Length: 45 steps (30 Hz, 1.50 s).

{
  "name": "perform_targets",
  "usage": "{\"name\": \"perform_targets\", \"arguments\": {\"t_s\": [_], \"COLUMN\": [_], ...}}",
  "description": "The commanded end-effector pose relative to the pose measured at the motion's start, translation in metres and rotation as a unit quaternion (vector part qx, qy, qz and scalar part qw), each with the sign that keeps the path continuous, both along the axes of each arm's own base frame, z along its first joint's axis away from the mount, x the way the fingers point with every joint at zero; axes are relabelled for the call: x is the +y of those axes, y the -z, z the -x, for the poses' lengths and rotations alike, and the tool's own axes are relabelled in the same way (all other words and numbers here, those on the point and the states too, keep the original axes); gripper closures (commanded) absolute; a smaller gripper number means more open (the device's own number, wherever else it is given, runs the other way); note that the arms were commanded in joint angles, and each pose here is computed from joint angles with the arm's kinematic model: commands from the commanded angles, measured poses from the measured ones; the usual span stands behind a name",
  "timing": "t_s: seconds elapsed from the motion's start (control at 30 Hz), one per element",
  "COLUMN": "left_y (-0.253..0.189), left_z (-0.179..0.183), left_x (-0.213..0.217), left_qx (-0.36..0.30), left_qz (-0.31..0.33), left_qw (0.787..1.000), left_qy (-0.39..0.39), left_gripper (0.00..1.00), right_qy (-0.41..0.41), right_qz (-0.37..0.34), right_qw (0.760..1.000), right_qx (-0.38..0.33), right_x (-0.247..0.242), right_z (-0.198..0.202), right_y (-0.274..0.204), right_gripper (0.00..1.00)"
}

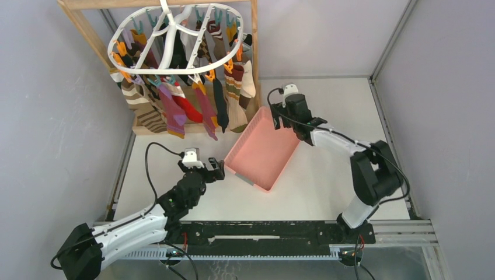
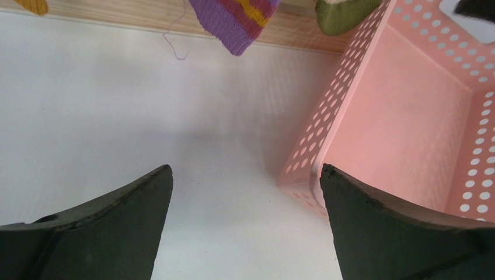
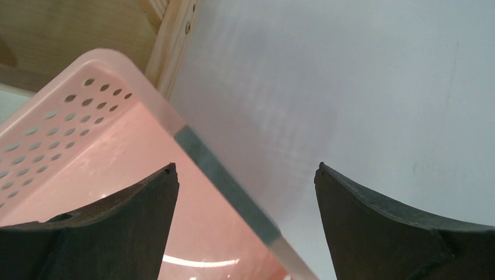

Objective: Remove the socks clipped to the hanger
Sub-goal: Move the bin to the center of the board.

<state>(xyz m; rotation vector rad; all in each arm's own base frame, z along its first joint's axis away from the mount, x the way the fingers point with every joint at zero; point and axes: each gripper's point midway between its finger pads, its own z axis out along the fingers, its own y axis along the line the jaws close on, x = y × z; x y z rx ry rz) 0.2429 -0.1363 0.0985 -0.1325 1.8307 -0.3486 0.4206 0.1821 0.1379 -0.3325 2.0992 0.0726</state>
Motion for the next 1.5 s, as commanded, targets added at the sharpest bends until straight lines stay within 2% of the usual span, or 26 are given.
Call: {"name": "perform_targets", "arguments": {"t_s": [0.0, 0.13, 0.2, 0.33, 0.53, 0.63, 0.7, 0.8, 0.93, 1.1, 1.3, 1.33, 1.37, 1.4, 1.47], "left_y": [-0.009, -0.012, -0.013, -0.011, -0.007, -0.005, -0.005, -0.005, -0.005, -0.008, -0.016, -0.017, -0.019, -0.02, -0.024], "left_z": [-0.002, -0.002, -0.002, -0.002, -0.001, 0.0, -0.001, -0.001, -0.003, -0.005, -0.006, -0.005, -0.005, -0.005, -0.005], "left_x": [0.008, 0.011, 0.011, 0.014, 0.013, 0.013, 0.013, 0.015, 0.015, 0.018, 0.023, 0.024, 0.024, 0.024, 0.024], "left_qx": [-0.02, -0.022, -0.023, -0.02, -0.016, -0.015, -0.015, -0.016, -0.017, -0.019, -0.024, -0.026, -0.027, -0.028, -0.033], "left_qz": [0.016, 0.017, 0.016, 0.013, 0.013, 0.013, 0.015, 0.011, 0.009, 0.004, 0.005, 0.007, 0.01, 0.011, 0.016], "left_qw": [0.999, 0.999, 0.999, 0.999, 0.999, 0.999, 0.999, 0.999, 0.999, 0.999, 0.998, 0.998, 0.998, 0.998, 0.998], "left_qy": [-0.024, -0.028, -0.028, -0.034, -0.033, -0.032, -0.033, -0.037, -0.039, -0.049, -0.058, -0.058, -0.058, -0.057, -0.058], "left_gripper": [0.0, 0.0, 0.0, 0.0, 0.0, 0.0, 0.0, 0.0, 0.0, 0.0, 0.0, 0.0, 0.0, 0.0, 0.0], "right_qy": [-0.014, 0.014, 0.024, 0.041, 0.063, 0.069, 0.074, 0.08, 0.071, 0.015, 0.002, 0.005, 0.012, 0.017, 0.024], "right_qz": [0.009, 0.013, -0.009, -0.047, -0.055, -0.059, -0.068, -0.081, -0.107, -0.148, -0.137, -0.133, -0.126, -0.124, -0.125], "right_qw": [0.999, 0.999, 0.998, 0.996, 0.992, 0.989, 0.987, 0.985, 0.984, 0.982, 0.984, 0.985, 0.987, 0.988, 0.99], "right_qx": [-0.029, 0.03, 0.056, 0.064, 0.098, 0.112, 0.123, 0.127, 0.127, 0.119, 0.115, 0.107, 0.098, 0.089, 0.066], "right_x": [0.011, -0.004, -0.008, -0.014, -0.02, -0.022, -0.022, -0.021, -0.013, 0.02, 0.025, 0.023, 0.019, 0.015, 0.009], "right_z": [-0.032, -0.024, -0.014, 0.013, 0.053, 0.078, 0.096, 0.122, 0.148, 0.179, 0.201, 0.203, 0.204, 0.204, 0.199], "right_y": [-0.011, 0.03, 0.042, 0.044, 0.054, 0.063, 0.069, 0.074, 0.076, 0.063, 0.047, 0.044, 0.039, 0.034, 0.019], "right_gripper": [0.08, 0.11, 0.17, 0.25, 0.49, 0.54, 0.54, 0.5, 0.49, 0.45, 0.44, 0.32, 0.06, 0.01, 0.0]}}
